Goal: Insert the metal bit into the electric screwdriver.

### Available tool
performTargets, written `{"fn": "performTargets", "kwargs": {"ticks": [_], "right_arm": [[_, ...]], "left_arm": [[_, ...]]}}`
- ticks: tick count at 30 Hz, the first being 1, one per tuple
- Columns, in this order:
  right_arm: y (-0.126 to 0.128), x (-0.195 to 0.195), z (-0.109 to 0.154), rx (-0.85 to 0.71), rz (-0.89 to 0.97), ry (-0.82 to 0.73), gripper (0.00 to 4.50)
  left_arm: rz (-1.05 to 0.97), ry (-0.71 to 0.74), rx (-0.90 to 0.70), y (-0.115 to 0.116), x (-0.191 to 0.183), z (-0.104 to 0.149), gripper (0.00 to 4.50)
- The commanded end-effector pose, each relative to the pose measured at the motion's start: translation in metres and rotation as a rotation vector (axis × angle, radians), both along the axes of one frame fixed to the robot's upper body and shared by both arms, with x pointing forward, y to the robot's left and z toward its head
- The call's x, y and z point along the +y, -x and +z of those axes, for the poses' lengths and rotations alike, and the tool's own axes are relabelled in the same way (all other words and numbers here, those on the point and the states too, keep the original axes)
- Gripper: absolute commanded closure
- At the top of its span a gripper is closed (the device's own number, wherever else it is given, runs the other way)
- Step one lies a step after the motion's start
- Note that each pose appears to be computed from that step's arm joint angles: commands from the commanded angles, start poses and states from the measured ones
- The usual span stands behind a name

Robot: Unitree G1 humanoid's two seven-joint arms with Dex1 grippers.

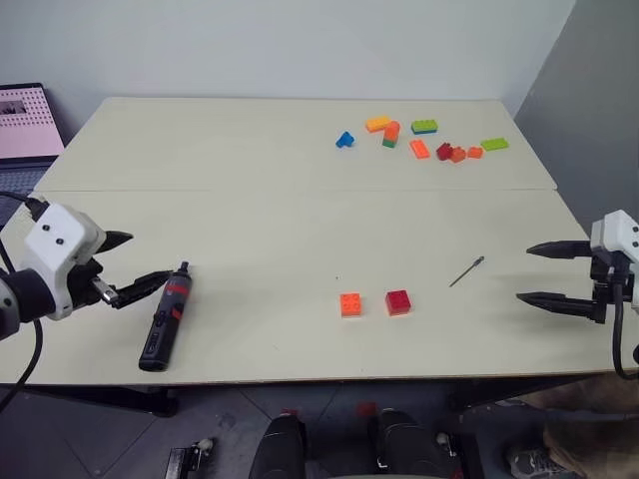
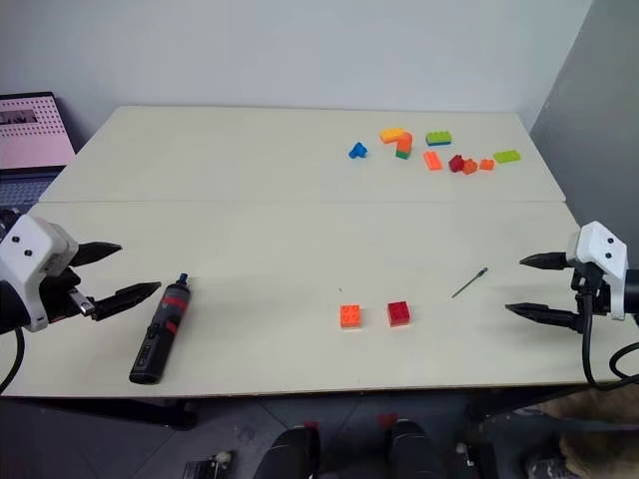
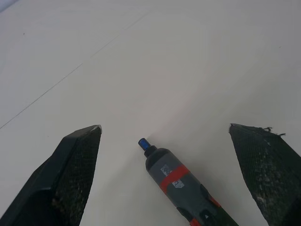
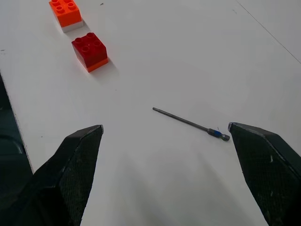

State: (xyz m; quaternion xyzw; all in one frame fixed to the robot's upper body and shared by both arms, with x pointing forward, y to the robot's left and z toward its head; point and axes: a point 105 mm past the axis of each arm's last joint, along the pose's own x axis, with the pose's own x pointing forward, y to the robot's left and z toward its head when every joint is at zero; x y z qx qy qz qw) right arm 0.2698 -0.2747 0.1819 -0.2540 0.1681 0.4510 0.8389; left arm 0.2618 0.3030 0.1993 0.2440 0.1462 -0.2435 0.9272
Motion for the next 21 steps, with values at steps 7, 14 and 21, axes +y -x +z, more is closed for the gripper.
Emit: {"fn": "performTargets", "kwargs": {"ticks": [7, 14, 21], "right_arm": [[-0.003, -0.002, 0.010, -0.062, 0.018, 0.050, 0.02], [-0.005, 0.001, 0.006, -0.060, 0.041, 0.054, 0.02], [-0.008, 0.017, 0.006, -0.073, 0.098, 0.018, 0.02]], "left_arm": [[0.020, -0.060, -0.069, 0.000, 0.005, 0.011, 0.00], [-0.010, 0.002, -0.110, -0.001, 0.000, 0.016, 0.00], [-0.123, -0.015, -0.084, 0.001, -0.021, 0.018, 0.00]]}}
